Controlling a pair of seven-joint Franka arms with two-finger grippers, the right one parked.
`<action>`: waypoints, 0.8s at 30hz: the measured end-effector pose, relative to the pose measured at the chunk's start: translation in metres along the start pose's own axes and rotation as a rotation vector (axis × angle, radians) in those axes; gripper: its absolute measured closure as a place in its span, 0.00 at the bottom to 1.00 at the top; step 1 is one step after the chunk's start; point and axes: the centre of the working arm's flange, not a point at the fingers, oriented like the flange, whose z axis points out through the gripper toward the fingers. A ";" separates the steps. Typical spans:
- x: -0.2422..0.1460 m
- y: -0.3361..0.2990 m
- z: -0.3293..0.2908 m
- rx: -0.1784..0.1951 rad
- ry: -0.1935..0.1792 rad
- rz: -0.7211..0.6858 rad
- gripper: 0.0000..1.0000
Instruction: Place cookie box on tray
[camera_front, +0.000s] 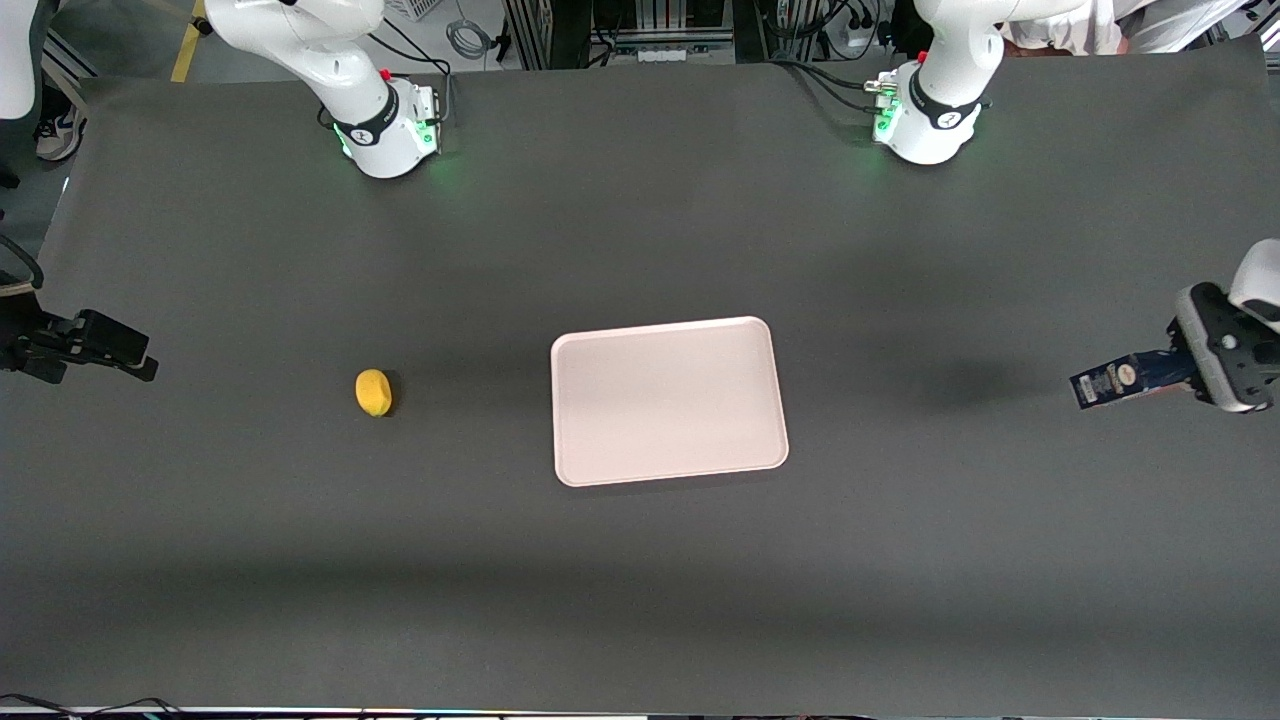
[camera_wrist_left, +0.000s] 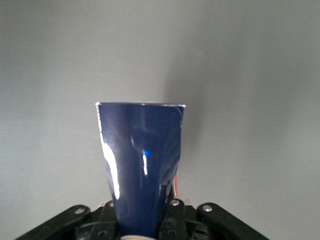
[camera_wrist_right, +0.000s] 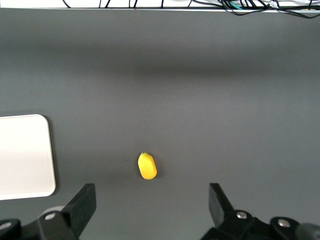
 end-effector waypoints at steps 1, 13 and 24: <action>0.003 0.001 -0.010 0.001 -0.002 0.001 0.74; 0.033 0.006 -0.041 0.000 -0.001 -0.106 0.74; 0.142 0.036 -0.056 -0.026 0.045 -0.447 0.74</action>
